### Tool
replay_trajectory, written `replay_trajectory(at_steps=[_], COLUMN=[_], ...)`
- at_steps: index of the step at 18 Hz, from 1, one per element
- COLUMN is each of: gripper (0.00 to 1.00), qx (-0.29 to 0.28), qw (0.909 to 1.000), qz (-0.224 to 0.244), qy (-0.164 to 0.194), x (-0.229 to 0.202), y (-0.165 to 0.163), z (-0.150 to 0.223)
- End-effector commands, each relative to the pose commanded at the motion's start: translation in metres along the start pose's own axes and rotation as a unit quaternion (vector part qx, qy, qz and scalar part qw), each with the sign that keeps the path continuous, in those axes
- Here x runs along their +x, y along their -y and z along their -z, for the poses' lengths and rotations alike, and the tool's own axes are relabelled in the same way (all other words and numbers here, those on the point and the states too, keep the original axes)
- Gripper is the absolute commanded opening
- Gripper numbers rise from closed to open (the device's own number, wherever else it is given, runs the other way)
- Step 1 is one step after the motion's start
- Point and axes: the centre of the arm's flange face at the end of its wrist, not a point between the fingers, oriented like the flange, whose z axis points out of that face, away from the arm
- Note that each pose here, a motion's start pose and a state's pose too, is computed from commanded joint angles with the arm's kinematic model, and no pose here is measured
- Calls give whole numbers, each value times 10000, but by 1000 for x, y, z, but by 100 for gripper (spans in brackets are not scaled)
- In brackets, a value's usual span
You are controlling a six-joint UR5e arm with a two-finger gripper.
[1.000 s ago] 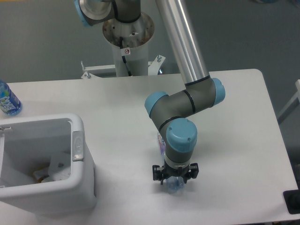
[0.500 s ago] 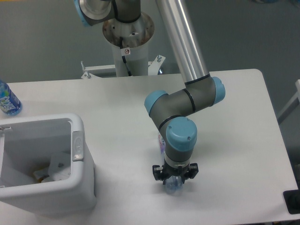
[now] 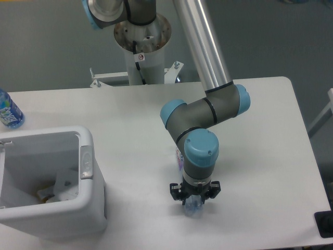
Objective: Place the trash in the trash can
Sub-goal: 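Lower the gripper around the bottle's middle and close on it, then lift the gripped water bottle up from the table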
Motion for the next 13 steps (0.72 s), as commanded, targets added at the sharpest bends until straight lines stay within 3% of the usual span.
replay_trajectory(at_steps=[7, 13], gripper=[60, 59], qx=[210, 684], qw=[9997, 9976], qz=[-59, -34], qy=[74, 86], x=[-4, -22], y=[9, 11], z=[26, 87])
